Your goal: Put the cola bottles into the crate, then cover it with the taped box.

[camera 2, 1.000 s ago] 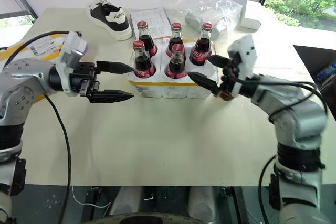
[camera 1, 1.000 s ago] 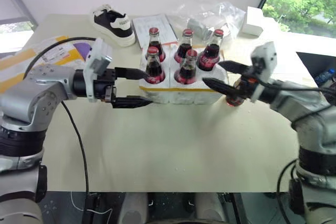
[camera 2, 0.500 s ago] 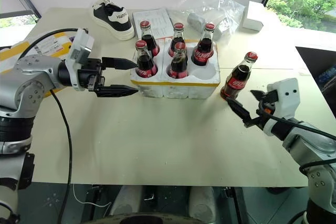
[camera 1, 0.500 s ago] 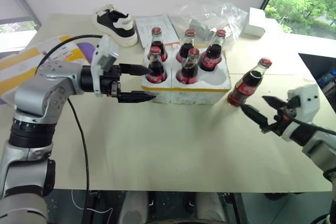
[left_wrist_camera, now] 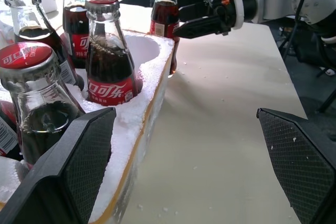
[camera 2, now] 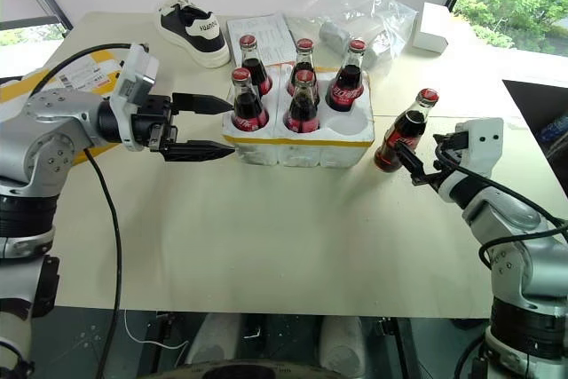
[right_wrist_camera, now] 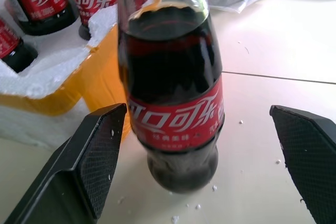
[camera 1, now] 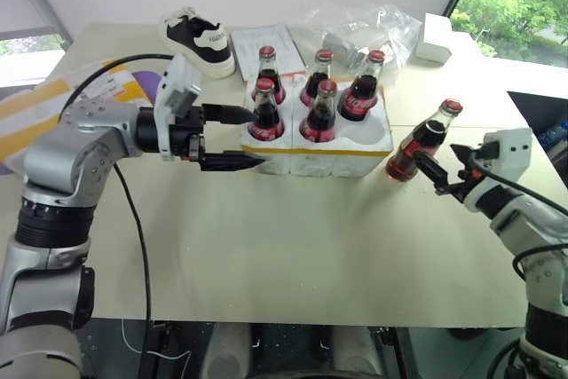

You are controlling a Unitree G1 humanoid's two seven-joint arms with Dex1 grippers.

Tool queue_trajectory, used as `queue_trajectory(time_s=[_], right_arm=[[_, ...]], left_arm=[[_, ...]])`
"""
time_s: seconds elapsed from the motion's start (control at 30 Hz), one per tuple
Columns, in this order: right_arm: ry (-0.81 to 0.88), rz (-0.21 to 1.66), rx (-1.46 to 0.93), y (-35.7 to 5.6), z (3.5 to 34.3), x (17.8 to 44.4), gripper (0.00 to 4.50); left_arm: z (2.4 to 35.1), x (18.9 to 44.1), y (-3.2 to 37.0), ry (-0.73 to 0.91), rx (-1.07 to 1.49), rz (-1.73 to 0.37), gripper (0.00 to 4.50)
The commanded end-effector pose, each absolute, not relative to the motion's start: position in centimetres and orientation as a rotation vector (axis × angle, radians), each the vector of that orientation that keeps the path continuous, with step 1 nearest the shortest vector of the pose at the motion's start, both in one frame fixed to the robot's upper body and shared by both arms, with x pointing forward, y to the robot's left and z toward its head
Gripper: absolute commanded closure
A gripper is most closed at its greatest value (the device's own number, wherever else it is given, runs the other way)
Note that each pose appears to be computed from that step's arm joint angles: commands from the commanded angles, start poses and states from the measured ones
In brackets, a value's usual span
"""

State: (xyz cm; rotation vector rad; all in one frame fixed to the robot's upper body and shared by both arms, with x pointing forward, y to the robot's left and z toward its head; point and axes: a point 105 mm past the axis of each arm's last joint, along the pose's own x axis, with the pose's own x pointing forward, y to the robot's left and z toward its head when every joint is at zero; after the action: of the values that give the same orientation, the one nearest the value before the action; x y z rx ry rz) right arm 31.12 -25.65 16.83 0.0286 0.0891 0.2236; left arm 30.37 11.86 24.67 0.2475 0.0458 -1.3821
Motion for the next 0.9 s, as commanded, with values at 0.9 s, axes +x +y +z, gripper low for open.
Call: queue_trajectory(time_s=[0.9], right_arm=[[-0.279, 0.381, 0.014, -23.7, 28.0, 34.3, 1.67]], left_arm=[[26.1, 29.8, 12.2, -0.007, 0.299, -1.351, 0.0]])
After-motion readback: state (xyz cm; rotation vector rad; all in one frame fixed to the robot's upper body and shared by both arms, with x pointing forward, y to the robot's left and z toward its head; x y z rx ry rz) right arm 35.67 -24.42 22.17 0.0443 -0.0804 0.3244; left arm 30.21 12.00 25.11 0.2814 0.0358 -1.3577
